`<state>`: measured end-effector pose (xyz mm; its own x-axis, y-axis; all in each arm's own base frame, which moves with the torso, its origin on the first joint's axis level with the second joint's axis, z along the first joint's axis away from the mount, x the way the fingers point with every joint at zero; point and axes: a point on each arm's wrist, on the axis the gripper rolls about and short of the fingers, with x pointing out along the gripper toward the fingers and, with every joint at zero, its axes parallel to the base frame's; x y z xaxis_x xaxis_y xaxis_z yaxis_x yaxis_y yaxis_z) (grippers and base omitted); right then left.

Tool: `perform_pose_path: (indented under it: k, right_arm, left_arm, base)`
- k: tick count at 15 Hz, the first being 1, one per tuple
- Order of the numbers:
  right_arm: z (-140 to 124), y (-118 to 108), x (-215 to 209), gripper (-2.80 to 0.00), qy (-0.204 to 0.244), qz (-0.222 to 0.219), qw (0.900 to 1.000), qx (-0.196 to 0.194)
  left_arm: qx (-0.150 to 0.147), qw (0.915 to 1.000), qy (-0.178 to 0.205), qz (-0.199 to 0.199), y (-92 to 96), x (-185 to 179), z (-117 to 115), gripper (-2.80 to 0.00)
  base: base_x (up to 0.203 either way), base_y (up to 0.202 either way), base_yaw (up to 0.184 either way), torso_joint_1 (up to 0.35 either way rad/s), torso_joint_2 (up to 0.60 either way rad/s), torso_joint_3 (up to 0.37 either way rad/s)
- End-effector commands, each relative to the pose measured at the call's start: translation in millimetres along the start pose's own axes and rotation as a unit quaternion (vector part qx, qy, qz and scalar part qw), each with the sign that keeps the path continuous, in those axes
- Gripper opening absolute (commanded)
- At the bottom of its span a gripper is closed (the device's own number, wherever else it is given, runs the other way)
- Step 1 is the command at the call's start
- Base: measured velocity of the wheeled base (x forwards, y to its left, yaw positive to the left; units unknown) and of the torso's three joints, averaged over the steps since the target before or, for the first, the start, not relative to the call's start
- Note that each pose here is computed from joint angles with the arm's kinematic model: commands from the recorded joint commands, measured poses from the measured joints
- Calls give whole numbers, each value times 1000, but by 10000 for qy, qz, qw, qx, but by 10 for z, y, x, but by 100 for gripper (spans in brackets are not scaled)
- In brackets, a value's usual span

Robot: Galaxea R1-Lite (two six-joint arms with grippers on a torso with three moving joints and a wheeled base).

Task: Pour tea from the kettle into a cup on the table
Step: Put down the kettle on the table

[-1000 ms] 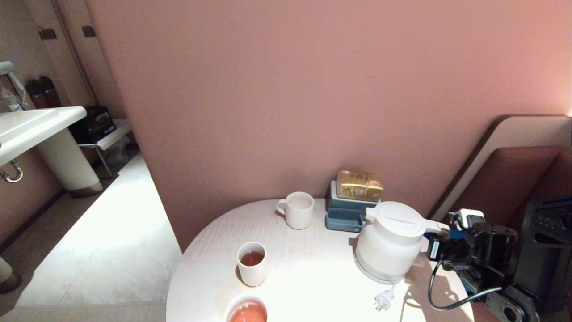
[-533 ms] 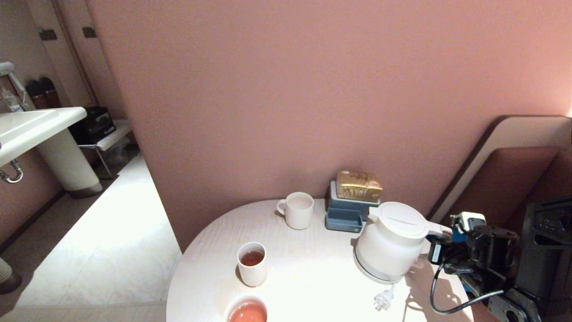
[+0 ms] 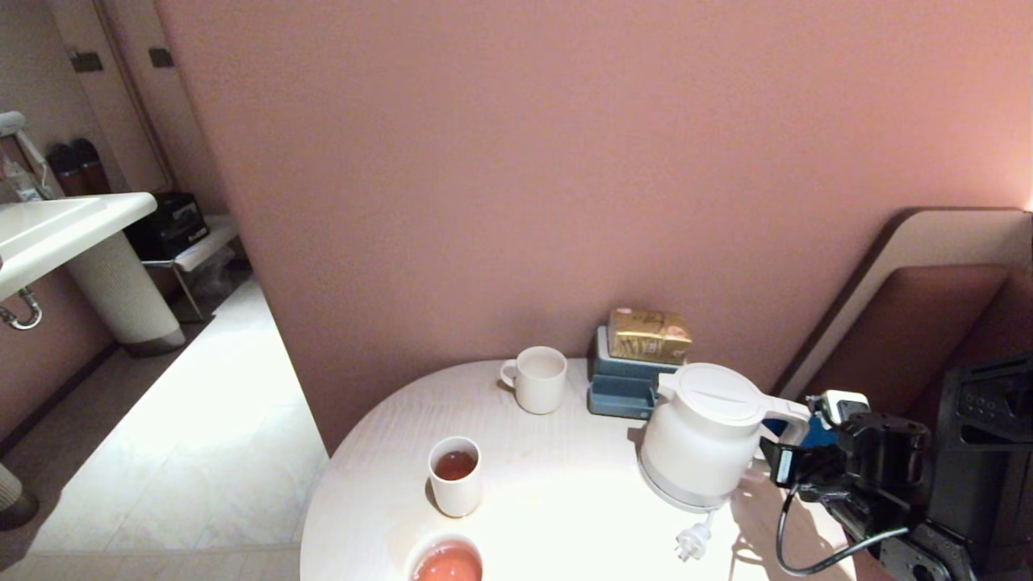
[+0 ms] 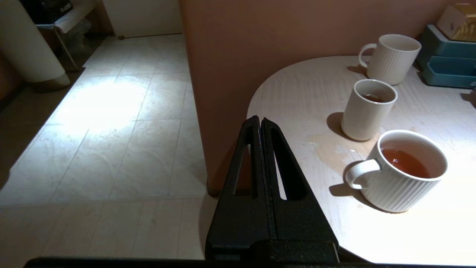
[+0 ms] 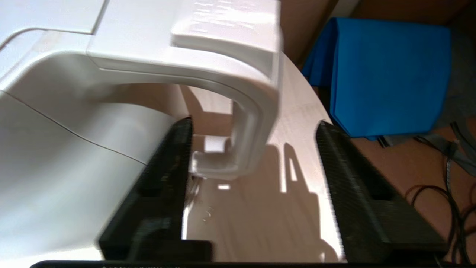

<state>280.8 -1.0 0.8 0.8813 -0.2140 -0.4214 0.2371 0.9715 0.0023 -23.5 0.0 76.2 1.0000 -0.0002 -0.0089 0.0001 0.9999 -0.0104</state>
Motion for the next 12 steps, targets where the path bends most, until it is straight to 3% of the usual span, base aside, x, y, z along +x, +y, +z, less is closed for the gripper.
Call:
perform_pose_path:
  k: [1, 5, 12]
  right_arm:
    - [96, 6, -48, 0, -326, 48, 9994, 70]
    - [85, -7, -193, 0, -238, 89, 9997, -28]
    - [-101, 170, -506, 0, 229, 546, 9976, -356]
  left_arm:
    - [-2, 10000, 1, 1, 0, 1, 1, -280]
    - [-2, 10000, -1, 1, 0, 0, 0, -280]
    - [-2, 10000, 8, 1, 0, 1, 0, -280]
  base:
    - [0, 0, 0, 0, 0, 0]
    - [0, 0, 0, 0, 0, 0]
    - [0, 0, 0, 0, 0, 0]
